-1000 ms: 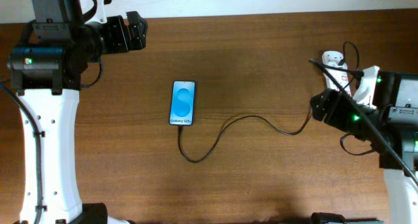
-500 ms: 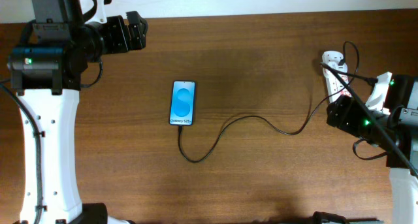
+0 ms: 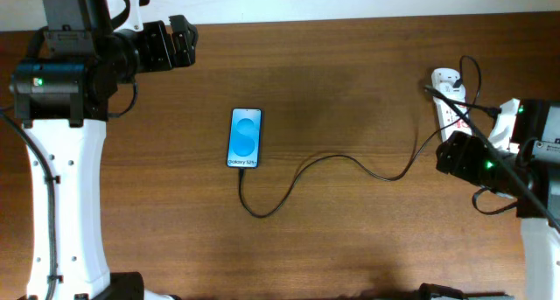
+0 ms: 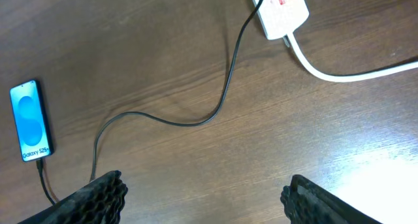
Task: Plug charger to phone and switch on socket
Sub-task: 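Move the right gripper over the white power strip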
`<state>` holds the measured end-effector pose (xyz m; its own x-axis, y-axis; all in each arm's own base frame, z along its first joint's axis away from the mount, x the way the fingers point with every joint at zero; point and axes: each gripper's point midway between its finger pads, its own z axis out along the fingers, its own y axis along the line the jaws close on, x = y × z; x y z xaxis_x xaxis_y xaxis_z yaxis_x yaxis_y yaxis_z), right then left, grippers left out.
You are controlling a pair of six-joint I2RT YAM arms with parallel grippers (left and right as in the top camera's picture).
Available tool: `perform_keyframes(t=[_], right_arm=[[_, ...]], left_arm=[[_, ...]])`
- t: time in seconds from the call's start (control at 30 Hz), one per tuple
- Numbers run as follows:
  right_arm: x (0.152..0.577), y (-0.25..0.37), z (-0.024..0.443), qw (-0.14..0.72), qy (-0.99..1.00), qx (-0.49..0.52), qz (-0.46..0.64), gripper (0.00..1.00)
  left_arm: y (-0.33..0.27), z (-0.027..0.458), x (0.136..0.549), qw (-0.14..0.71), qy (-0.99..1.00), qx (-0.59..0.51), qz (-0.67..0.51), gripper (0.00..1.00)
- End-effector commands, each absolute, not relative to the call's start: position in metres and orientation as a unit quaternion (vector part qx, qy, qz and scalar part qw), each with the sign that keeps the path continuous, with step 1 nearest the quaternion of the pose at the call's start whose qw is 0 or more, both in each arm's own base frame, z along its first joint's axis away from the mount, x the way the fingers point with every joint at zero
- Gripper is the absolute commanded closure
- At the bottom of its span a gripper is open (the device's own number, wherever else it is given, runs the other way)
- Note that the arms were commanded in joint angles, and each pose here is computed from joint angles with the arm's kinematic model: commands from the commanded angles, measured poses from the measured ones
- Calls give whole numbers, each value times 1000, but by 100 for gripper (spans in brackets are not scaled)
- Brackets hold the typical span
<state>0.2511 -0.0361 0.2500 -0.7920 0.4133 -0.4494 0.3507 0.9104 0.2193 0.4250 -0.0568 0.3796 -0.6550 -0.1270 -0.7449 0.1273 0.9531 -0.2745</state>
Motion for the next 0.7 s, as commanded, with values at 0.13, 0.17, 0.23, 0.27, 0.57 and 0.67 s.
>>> perform_keyframes(t=[0.13,0.17,0.23,0.27,0.57,0.67], right_arm=[[253,-41,253,255,944,201,54,18],[253,-41,253,255,944,201,54,18],[253,-41,253,255,947,191,51,18],[254,-41,254,257,946,191,51,18],[264,-81,264,295,925,238,19,9],[273,-98,258,283,923,259,15,8]], left_arm=[[-54,387,423,425,893,1,-148,1],[-54,387,423,425,893,1,-148,1],[-54,387,423,425,893,1,-148,1],[-54,387,423,425,893,1,-148,1],[-54,387,423,425,893,1,-149,1],[-54,387,423,425,893,1,-148,1]])
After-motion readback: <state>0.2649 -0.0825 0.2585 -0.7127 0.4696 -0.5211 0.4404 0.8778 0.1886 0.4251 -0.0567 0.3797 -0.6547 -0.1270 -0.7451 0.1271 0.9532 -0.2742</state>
